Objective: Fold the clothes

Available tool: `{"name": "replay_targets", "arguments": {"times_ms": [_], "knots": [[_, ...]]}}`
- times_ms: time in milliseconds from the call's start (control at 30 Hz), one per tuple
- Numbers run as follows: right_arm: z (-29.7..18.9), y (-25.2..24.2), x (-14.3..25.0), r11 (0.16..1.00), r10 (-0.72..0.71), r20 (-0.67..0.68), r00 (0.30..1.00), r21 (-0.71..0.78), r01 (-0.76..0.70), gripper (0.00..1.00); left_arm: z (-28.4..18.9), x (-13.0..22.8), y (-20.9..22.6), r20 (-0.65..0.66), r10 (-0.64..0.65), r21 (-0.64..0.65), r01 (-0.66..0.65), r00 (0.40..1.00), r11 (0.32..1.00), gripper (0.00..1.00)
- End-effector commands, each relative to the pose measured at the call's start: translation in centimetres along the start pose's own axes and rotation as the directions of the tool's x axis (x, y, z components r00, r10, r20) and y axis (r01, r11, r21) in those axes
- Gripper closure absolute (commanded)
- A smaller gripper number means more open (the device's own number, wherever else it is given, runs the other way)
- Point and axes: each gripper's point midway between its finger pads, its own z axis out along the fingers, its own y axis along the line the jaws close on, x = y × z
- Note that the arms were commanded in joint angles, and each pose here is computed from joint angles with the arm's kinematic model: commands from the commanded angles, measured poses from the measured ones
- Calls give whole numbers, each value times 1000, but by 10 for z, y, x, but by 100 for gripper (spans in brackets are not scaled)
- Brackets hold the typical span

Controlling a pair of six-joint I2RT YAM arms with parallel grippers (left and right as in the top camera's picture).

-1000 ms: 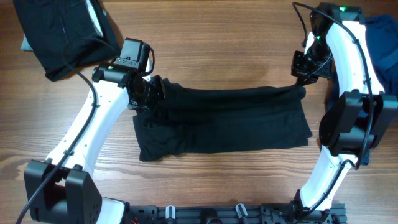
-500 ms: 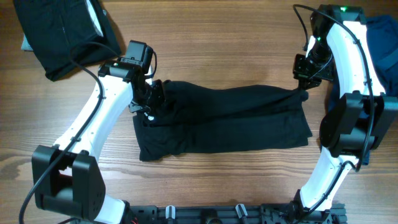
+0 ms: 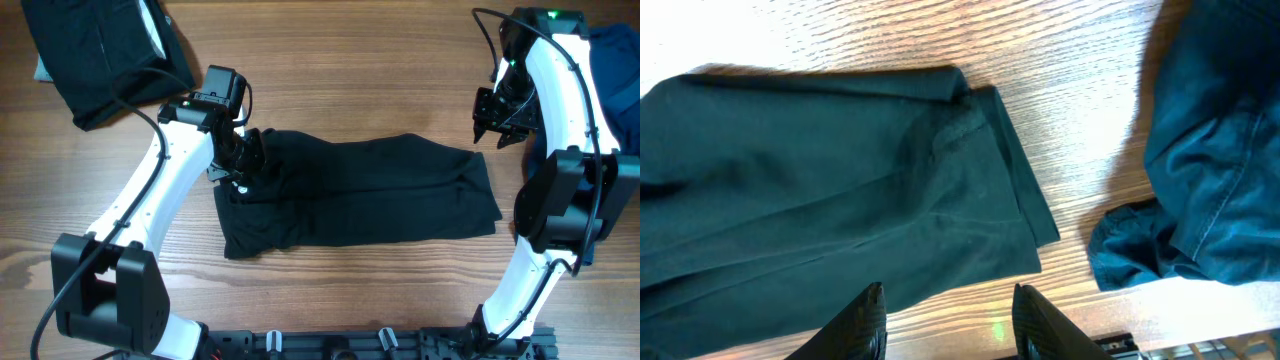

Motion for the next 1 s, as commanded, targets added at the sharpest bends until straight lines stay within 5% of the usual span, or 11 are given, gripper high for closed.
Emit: {"name": "replay_targets", "arguments": {"times_ms": [0,233,333,700,833,900,967], "knots": [[-12,-5,4,1000,13,37,999,19,-14,59,0,-1,-3,-2,2,8,-1,1000,1000,64],[-13,28,12,980,-142,20,990,-140,143,57,0,4,-5,-21,39,22,-38,999,999,45],[-15,44,16,969,-172,19,985,-179,172,57,-2,14,-23,-66,119,126,-110,991,986,39],[-13,84,24,948,-294,57,954,-109,298,53,2,33,-70,-33,296,202,-284,955,937,14],[-10,86,21,956,-266,63,962,-114,271,78,3,39,-83,-33,284,212,-271,958,939,19],[-5,86,24,959,-253,42,967,-120,256,94,5,44,-86,-47,271,212,-256,961,943,33],[2,92,27,955,-251,25,968,-157,252,96,7,48,-89,-54,283,214,-266,958,940,51]]}}
